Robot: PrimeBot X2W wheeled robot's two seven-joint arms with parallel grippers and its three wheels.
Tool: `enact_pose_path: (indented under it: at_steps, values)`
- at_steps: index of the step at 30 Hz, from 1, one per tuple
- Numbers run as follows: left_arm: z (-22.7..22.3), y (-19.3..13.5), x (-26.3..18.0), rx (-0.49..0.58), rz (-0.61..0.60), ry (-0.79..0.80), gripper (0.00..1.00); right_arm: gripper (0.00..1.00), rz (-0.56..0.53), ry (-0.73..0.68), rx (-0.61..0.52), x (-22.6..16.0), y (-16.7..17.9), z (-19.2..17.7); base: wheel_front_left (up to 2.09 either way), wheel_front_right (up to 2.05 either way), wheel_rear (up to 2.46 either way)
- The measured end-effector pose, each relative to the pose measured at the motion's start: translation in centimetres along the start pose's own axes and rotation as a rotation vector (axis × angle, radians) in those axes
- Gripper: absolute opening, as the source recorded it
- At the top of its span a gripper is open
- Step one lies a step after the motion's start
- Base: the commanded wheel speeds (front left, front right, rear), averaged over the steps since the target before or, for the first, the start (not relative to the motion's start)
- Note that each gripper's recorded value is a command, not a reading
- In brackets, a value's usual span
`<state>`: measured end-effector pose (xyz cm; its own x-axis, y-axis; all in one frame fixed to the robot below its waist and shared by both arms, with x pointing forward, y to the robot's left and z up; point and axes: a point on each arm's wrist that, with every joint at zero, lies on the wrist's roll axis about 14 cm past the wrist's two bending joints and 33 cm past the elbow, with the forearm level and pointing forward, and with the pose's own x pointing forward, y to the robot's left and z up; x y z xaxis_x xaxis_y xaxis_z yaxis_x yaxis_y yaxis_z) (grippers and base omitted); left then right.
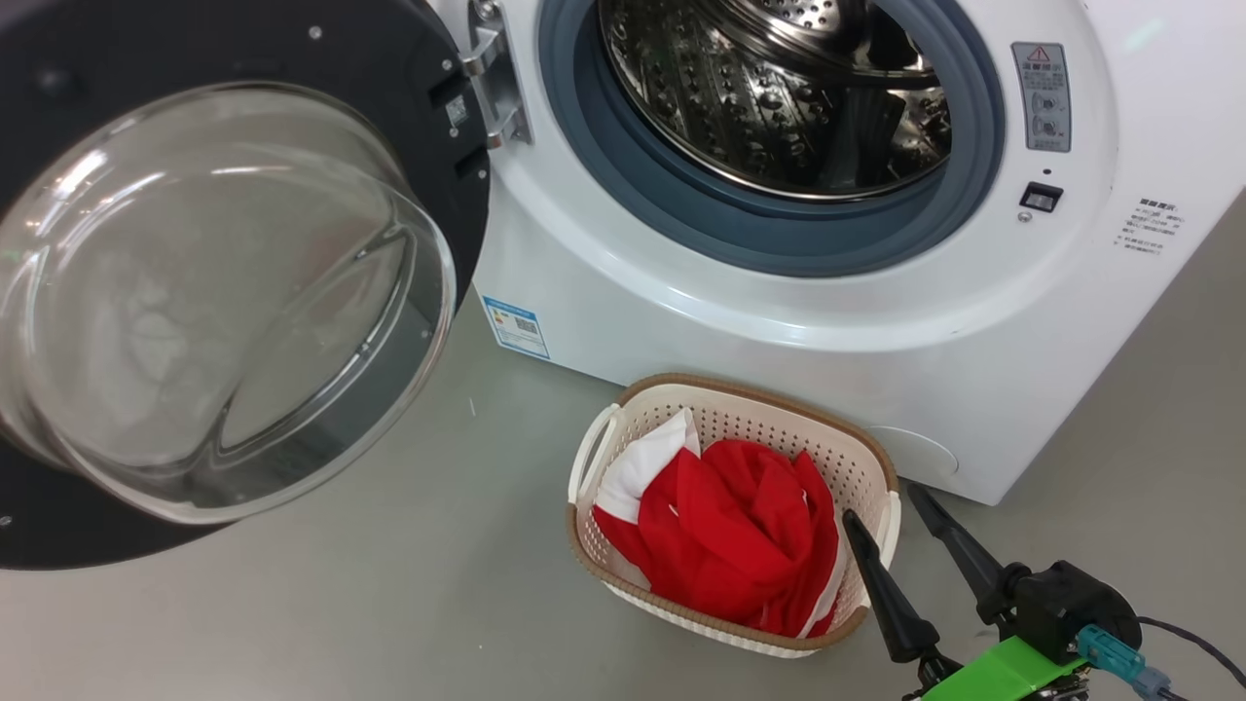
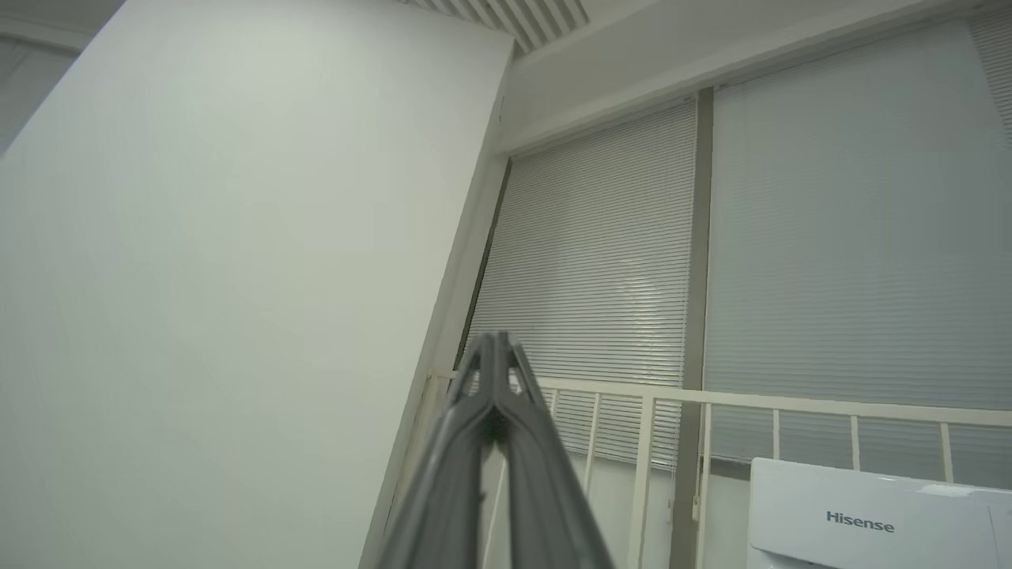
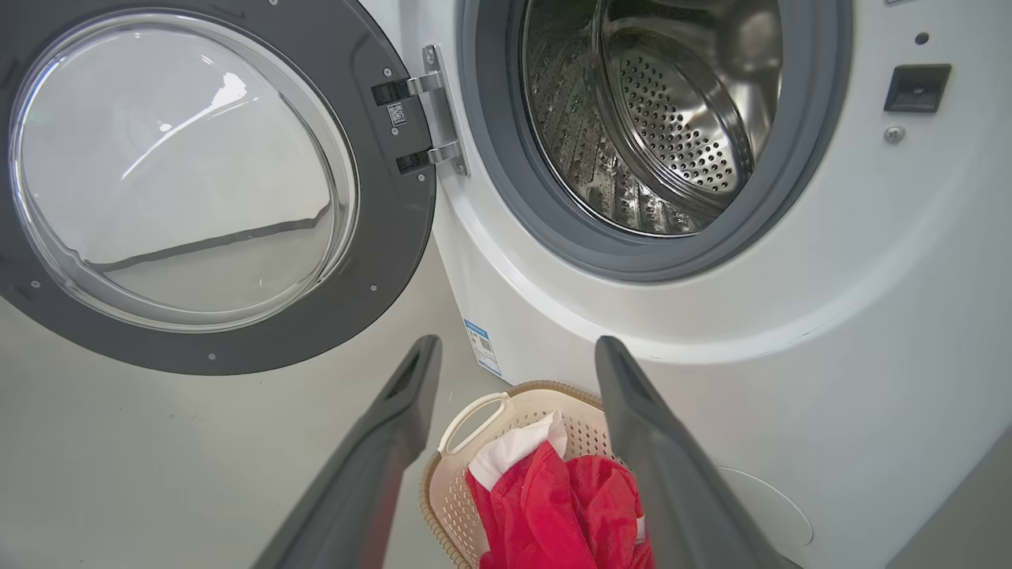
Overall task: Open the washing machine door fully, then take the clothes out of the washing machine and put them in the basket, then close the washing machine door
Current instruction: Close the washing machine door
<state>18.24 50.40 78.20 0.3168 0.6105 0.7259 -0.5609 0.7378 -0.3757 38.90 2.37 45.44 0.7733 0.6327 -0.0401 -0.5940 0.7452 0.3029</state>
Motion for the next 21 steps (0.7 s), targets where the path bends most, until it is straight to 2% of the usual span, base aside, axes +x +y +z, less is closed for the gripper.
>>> enact_pose_path:
  at_steps: [4,8,13,21]
  values:
    - [-4.3,3.6,0.8,-0.078,0.127,0.144,0.00,1.00,-0.004,-0.008,-0.001,0.4,-0.4,0.2,0.00,0.00,0.00]
    - [-8.8,5.7,0.7,-0.141,0.219,0.354,0.00,1.00,-0.006,-0.006,0.001,0.7,-0.7,0.0,0.00,0.00,0.00]
    - [-13.4,7.0,-0.8,-0.236,0.314,0.628,0.00,1.00,-0.002,0.009,0.007,0.7,-0.6,-0.5,0.00,0.00,0.00]
    - [-18.1,7.9,-5.7,-0.297,0.405,1.033,0.00,1.00,0.002,0.024,0.016,0.6,-0.5,-1.1,0.00,0.00,0.00]
